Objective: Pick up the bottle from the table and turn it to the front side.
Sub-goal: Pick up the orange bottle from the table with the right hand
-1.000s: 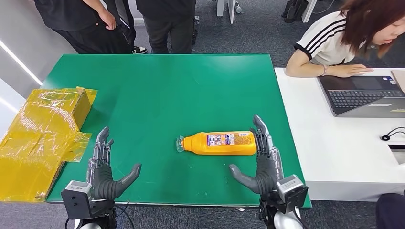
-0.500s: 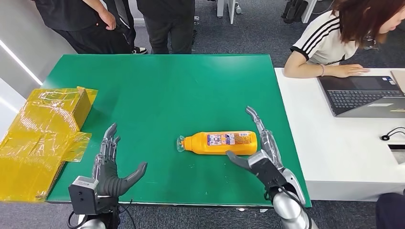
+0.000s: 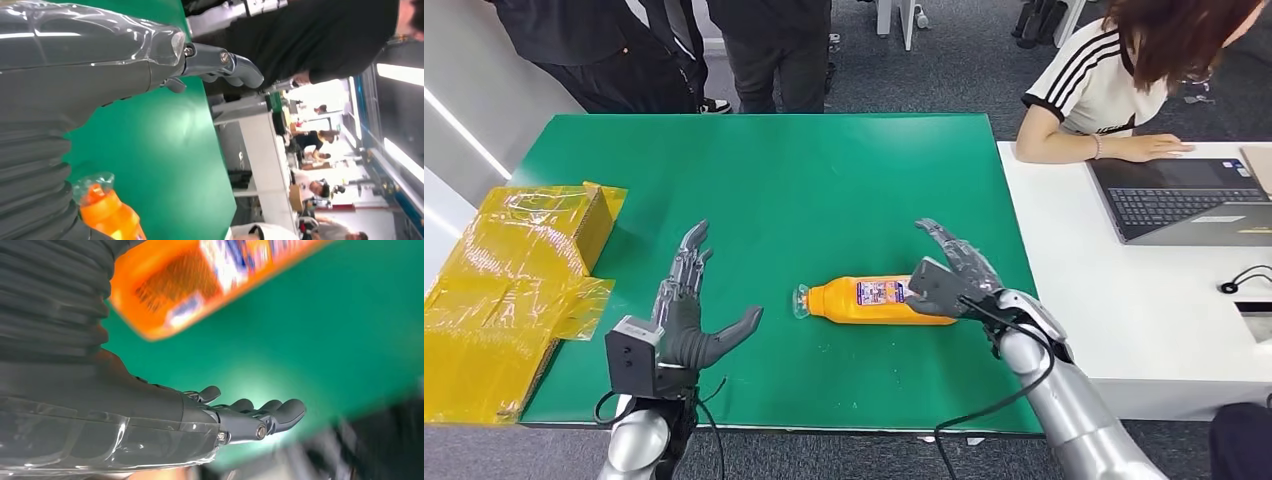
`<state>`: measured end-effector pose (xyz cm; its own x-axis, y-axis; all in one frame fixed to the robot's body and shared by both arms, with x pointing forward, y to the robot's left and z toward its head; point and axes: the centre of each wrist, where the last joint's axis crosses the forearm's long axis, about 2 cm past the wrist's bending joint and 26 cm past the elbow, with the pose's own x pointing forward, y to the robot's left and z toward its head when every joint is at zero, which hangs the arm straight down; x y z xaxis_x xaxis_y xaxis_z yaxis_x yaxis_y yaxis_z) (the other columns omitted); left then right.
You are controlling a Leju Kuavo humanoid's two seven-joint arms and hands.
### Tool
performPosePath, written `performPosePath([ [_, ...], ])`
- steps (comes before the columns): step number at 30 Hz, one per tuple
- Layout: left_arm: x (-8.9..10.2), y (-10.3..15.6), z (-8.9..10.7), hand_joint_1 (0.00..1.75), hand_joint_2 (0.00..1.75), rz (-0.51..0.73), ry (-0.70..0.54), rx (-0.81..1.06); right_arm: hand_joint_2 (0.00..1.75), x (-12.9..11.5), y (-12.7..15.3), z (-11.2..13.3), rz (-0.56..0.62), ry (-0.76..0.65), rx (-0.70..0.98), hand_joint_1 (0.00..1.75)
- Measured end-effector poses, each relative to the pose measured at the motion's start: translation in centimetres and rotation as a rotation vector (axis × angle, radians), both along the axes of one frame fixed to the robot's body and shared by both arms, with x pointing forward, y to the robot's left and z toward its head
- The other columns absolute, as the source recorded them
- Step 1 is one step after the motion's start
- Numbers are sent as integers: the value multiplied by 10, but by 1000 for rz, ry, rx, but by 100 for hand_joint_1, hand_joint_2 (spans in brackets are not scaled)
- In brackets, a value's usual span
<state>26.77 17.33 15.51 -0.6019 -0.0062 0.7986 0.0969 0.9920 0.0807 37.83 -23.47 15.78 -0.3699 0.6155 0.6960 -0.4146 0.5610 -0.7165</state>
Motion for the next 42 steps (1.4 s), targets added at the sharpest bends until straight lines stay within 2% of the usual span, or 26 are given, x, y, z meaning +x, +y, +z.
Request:
performPosePath([
  [4,12,-6,7,0,175,-40,1,6,175,25,5,2,156,146,-133,0],
  [7,18,-10,10,0,175,-62,-2,11,175,36,8,2,219,223,-230,0],
  [16,29,-14,12,0,175,-93,29,1,175,58,12,15,283,340,-423,0],
  [22,30,-15,10,0,175,-151,80,-93,175,70,17,34,329,414,-534,0],
  [29,32,-13,10,0,175,-184,106,-137,175,77,27,50,321,362,-642,0],
  [38,31,-12,9,0,175,-192,113,-144,175,73,33,43,306,295,-756,0],
  [42,31,-13,8,0,175,-208,118,-150,175,68,33,31,297,278,-813,0],
])
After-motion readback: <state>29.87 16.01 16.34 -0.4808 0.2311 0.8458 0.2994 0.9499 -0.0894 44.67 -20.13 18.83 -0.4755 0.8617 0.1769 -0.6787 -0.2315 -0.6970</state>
